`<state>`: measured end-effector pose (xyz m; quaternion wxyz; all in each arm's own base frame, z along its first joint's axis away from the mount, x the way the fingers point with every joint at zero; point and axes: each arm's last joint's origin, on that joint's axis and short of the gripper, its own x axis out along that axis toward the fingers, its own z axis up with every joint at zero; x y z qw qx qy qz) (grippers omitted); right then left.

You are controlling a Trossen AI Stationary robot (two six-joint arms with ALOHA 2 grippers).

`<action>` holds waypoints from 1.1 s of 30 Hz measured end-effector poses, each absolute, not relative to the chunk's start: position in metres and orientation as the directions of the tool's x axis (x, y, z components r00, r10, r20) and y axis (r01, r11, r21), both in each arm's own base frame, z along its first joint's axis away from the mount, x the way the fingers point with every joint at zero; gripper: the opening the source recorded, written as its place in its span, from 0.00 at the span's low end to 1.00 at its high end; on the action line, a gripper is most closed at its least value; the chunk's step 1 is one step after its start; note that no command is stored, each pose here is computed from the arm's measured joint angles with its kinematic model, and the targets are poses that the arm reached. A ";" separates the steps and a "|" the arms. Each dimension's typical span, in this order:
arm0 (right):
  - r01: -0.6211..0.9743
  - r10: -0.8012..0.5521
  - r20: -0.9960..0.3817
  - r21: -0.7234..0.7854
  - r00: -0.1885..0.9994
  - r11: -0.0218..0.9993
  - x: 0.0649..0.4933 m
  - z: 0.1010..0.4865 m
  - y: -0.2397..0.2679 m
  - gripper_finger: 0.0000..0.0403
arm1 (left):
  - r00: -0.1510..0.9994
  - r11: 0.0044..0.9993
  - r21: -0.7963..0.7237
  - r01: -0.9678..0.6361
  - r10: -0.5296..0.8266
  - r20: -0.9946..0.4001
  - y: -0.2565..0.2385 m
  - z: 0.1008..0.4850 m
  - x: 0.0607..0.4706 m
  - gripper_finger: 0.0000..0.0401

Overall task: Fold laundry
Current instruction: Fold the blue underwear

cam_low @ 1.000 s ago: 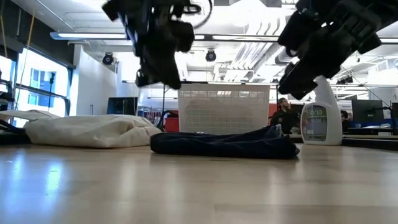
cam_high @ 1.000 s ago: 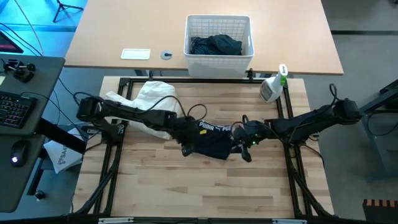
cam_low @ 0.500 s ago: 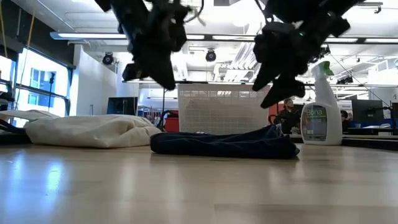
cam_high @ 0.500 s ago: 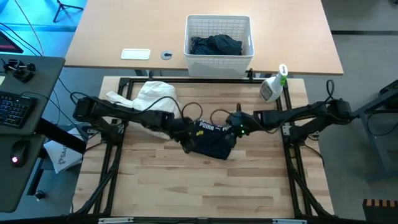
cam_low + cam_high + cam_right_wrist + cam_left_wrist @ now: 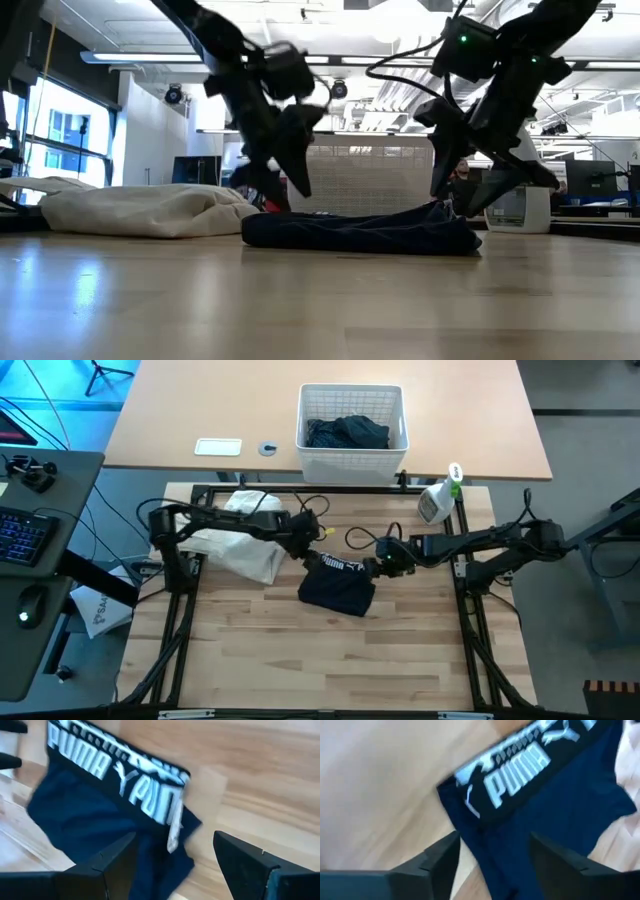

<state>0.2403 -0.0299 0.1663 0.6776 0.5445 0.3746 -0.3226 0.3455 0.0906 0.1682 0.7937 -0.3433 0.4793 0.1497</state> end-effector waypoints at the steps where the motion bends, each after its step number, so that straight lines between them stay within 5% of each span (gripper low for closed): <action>1: 0.845 -0.027 -0.860 0.495 0.510 0.203 0.240 0.166 -0.028 0.63 | 0.489 0.710 -0.421 -0.565 -0.123 -0.863 0.093 0.162 0.347 0.56; 11: 0.775 -0.021 -0.823 0.527 0.568 0.348 0.244 0.169 -0.032 0.63 | 0.472 0.694 -0.429 -0.579 -0.144 -0.870 0.097 0.119 0.362 0.60; 15: 0.690 0.042 -0.782 0.572 0.622 0.444 0.243 0.179 -0.033 0.63 | 0.525 0.723 -0.437 -0.535 -0.120 -0.842 0.098 0.120 0.367 0.48; 24: 0.423 0.042 -0.683 0.498 0.729 0.757 0.230 0.209 -0.039 0.63 | 0.671 0.829 -0.483 -0.280 -0.191 -0.716 0.095 0.132 0.381 0.04; 33: 0.335 0.012 -0.708 0.349 0.706 0.875 0.229 0.203 -0.050 0.63 | 0.733 0.859 -0.471 -0.200 -0.188 -0.654 0.089 0.162 0.381 0.03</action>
